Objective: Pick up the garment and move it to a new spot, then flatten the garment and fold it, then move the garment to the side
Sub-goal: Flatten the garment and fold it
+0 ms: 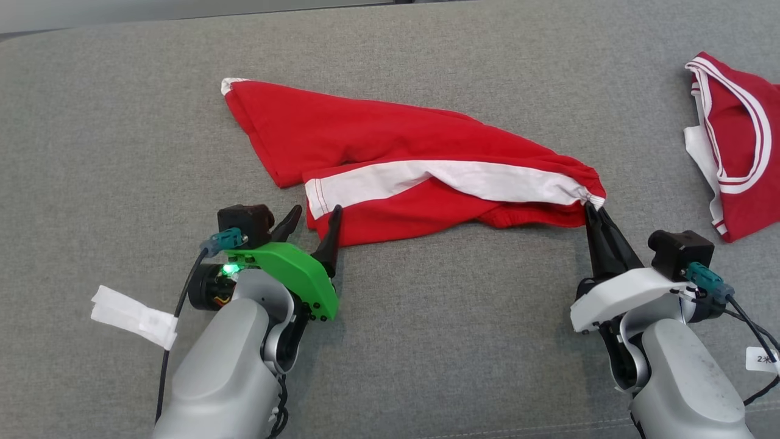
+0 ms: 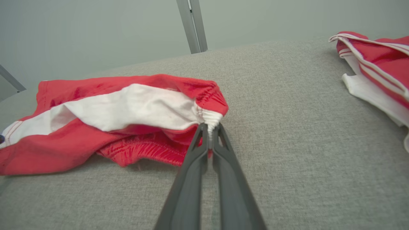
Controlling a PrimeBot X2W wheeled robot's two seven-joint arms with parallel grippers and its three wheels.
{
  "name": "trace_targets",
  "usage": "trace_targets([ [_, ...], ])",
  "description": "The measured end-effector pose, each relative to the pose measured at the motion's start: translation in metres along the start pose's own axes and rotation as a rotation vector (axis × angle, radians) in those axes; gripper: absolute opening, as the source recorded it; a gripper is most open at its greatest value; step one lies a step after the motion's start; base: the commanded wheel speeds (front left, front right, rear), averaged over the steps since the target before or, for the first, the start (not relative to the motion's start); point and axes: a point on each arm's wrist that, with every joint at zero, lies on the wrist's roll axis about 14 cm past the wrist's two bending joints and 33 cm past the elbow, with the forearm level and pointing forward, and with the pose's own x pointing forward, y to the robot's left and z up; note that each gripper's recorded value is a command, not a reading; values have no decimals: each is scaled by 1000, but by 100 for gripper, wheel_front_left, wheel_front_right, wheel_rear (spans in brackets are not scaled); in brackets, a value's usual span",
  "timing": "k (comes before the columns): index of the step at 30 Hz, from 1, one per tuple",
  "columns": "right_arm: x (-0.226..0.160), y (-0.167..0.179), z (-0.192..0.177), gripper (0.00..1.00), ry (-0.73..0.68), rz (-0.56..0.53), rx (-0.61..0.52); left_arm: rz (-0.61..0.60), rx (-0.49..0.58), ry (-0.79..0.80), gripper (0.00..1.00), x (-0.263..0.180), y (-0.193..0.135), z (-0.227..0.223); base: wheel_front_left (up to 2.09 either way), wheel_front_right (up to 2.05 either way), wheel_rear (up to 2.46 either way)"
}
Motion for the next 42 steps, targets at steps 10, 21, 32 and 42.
trace_targets([
  [10,-2,-3,0,0,-2,-12,4,-17,-34,9,100,12,-6,4,0,0,0],
  [21,-2,-3,1,0,-6,-15,10,-40,-42,10,44,15,-14,5,0,0,0],
  [32,0,-6,11,0,-36,-22,13,-21,-93,-54,0,23,-11,18,0,0,0],
  [42,-1,4,71,0,-207,24,33,-55,-116,-244,0,6,-17,60,0,0,0],
])
